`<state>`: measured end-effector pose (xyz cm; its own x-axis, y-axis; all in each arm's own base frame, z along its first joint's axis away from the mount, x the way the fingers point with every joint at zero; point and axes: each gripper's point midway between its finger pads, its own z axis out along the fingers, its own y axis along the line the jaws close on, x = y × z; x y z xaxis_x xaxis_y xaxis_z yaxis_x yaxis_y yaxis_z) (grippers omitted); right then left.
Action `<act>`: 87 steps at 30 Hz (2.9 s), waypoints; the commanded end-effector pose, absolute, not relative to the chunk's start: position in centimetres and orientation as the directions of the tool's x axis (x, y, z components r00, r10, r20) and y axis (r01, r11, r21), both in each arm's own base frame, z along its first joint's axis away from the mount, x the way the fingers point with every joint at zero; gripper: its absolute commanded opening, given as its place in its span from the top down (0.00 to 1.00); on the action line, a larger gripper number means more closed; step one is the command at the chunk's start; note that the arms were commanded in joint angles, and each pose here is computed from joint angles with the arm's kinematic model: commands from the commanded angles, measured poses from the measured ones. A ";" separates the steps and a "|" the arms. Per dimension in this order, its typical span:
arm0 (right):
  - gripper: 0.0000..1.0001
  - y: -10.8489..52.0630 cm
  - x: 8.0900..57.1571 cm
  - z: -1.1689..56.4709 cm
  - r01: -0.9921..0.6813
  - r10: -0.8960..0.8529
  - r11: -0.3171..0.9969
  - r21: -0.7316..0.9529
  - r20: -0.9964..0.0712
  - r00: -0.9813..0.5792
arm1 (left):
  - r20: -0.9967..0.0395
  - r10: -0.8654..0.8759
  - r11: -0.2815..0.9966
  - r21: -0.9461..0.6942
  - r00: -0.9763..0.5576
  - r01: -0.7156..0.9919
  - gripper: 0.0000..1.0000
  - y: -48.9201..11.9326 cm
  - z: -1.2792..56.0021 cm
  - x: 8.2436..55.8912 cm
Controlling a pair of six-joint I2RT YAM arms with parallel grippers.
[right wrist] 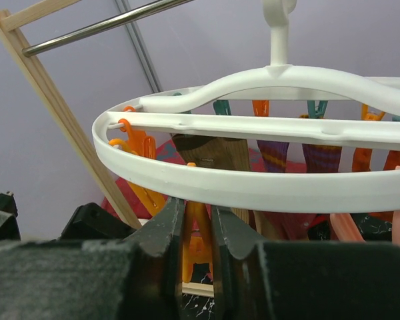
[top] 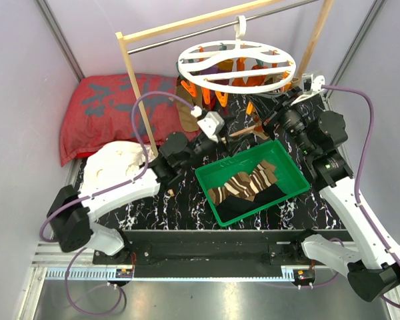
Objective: Clip the socks to the hanger
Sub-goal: Open the clamp at the hanger, then pick up the sock from the bin.
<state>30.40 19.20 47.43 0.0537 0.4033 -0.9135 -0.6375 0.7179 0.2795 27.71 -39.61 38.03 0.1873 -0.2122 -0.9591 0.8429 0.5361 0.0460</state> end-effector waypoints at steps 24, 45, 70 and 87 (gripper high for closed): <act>0.82 18.7 30.6 45.8 -0.601 0.400 0.742 0.297 -0.915 0.043 | -0.738 0.514 0.491 -0.165 -0.438 0.855 0.35 -45.9 12.2 19.8; 0.81 18.7 30.7 45.4 -0.597 0.402 0.743 0.303 -0.915 0.036 | -0.544 0.685 0.467 -0.185 -0.486 0.865 0.77 -44.9 6.3 18.3; 0.81 18.9 31.3 45.4 -0.594 0.393 0.748 0.295 -0.919 0.039 | -0.747 0.539 0.459 -0.127 -0.389 0.879 0.51 -50.3 13.4 24.8; 0.81 19.0 31.5 45.0 -0.594 0.387 0.749 0.295 -0.921 0.031 | -0.765 0.562 0.451 -0.034 -0.314 0.892 0.51 -55.2 7.4 29.0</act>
